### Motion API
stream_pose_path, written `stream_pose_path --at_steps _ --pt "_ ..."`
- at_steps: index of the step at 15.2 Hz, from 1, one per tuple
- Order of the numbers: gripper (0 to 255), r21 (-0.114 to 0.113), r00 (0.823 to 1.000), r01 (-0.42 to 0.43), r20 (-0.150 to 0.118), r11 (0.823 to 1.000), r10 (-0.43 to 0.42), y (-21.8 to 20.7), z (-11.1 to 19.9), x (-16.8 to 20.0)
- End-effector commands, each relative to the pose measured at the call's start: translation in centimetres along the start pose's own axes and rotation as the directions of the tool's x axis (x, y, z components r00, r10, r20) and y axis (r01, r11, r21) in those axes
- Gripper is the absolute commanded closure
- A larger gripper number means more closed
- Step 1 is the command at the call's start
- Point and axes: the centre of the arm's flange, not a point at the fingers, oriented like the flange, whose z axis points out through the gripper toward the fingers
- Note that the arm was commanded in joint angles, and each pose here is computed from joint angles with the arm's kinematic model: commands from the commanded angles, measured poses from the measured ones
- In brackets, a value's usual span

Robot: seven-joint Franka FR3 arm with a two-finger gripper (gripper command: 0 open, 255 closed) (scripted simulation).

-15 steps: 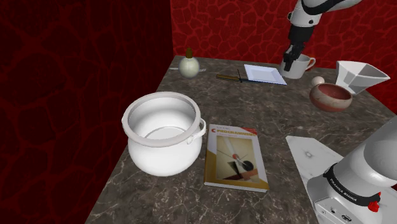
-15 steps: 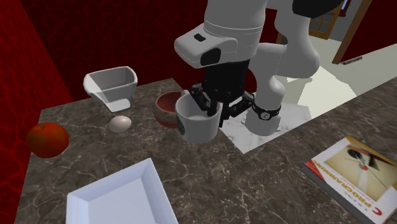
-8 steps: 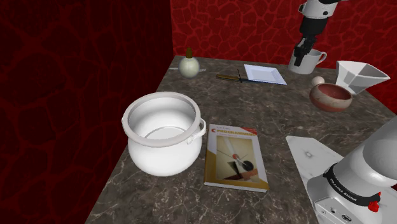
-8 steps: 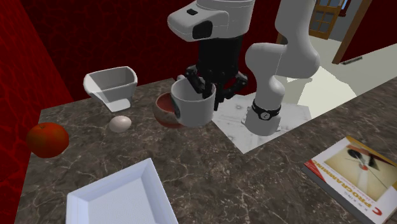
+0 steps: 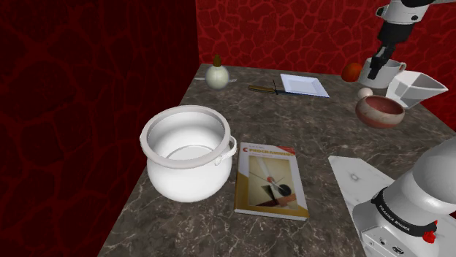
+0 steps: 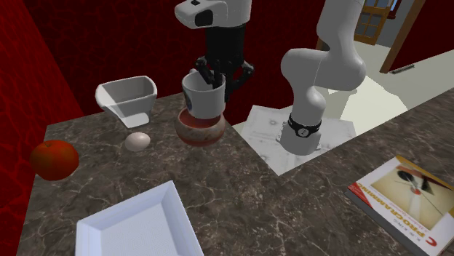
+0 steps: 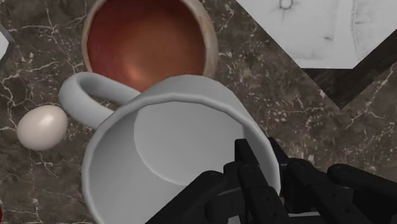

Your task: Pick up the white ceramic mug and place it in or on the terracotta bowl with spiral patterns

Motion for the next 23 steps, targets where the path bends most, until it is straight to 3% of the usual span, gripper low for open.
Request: stream_pose_path --at_steps 1,7,23 --pt "255 0.0 1.0 0.001 0.0 1.0 -0.001 1.6 0.1 -2.1" --pt "255 0.0 1.0 0.001 0.0 1.0 -0.001 6.7 0.5 -8.5" --pt "255 0.0 1.0 0.001 0.0 1.0 -0.001 6.2 8.5 -7.9"
